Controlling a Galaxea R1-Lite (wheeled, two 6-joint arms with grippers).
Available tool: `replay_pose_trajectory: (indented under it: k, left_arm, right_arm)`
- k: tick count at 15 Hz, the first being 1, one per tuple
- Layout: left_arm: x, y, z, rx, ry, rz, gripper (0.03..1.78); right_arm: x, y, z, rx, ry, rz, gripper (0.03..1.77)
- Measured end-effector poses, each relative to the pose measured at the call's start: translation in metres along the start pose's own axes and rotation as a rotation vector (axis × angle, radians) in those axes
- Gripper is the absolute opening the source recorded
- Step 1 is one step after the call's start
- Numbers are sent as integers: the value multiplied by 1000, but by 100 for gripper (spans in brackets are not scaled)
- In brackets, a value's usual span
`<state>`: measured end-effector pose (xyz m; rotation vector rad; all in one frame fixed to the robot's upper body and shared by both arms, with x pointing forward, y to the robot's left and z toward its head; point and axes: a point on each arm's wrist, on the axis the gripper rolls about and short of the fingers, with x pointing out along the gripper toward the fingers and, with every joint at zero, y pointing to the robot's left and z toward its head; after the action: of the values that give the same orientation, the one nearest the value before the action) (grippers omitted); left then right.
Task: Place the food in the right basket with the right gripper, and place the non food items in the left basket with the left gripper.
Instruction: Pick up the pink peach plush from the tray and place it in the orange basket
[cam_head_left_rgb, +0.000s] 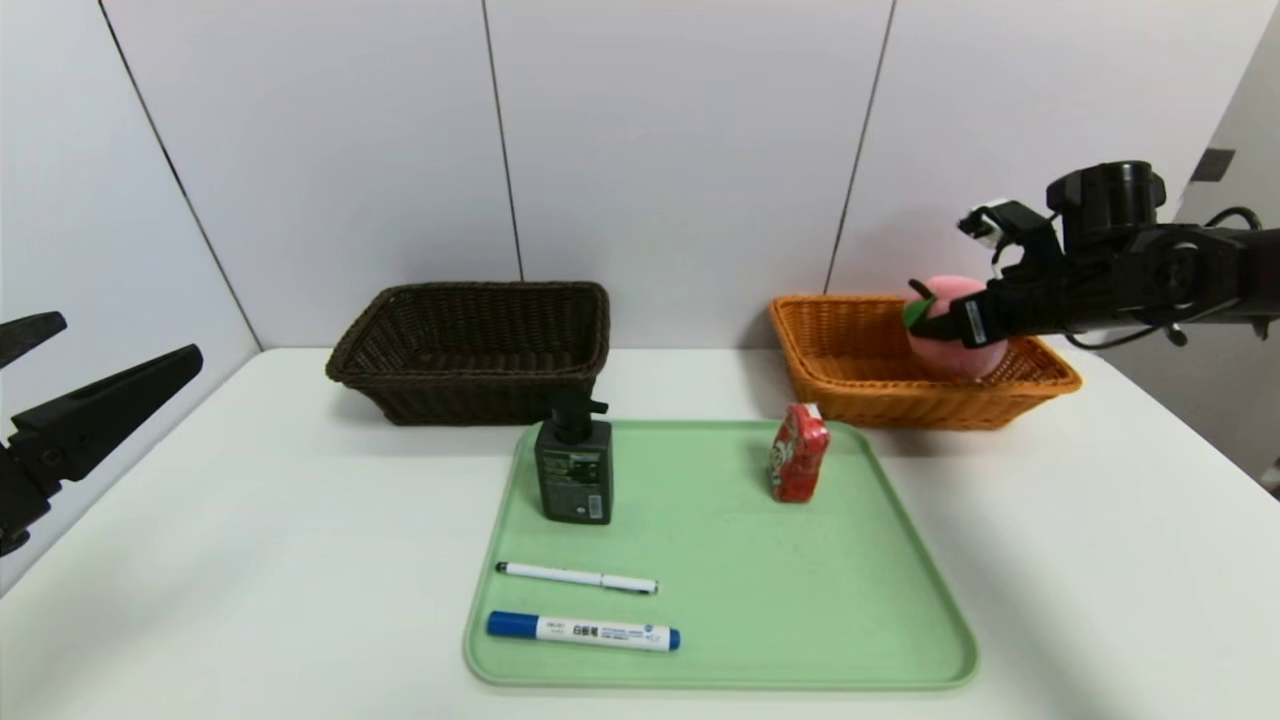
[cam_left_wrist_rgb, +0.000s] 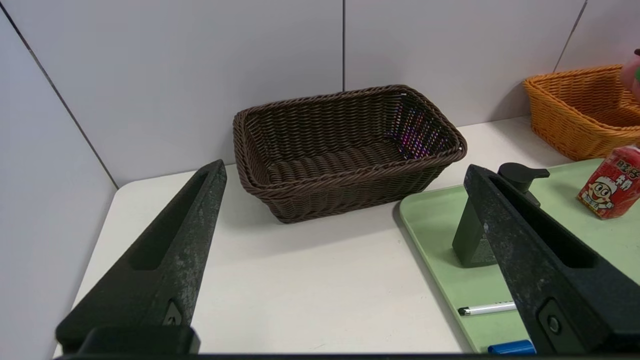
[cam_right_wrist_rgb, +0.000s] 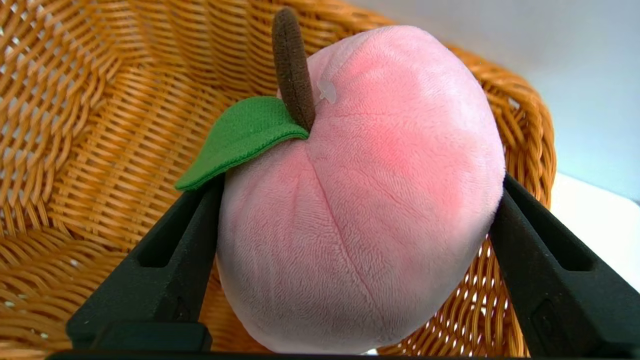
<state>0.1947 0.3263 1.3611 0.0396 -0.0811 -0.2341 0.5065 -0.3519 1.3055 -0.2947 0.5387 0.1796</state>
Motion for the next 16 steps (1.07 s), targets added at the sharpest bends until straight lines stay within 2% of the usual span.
replay_pose_trajectory:
  k: [8,16]
  left_arm:
    - [-1,0,1,0,-4,0,169]
    - [-1,0,0,0,-3,-1,169]
  right_arm:
    - [3,8,-3,-9,36,-42,168]
    - [4,3,10,-28,-87,-76,169]
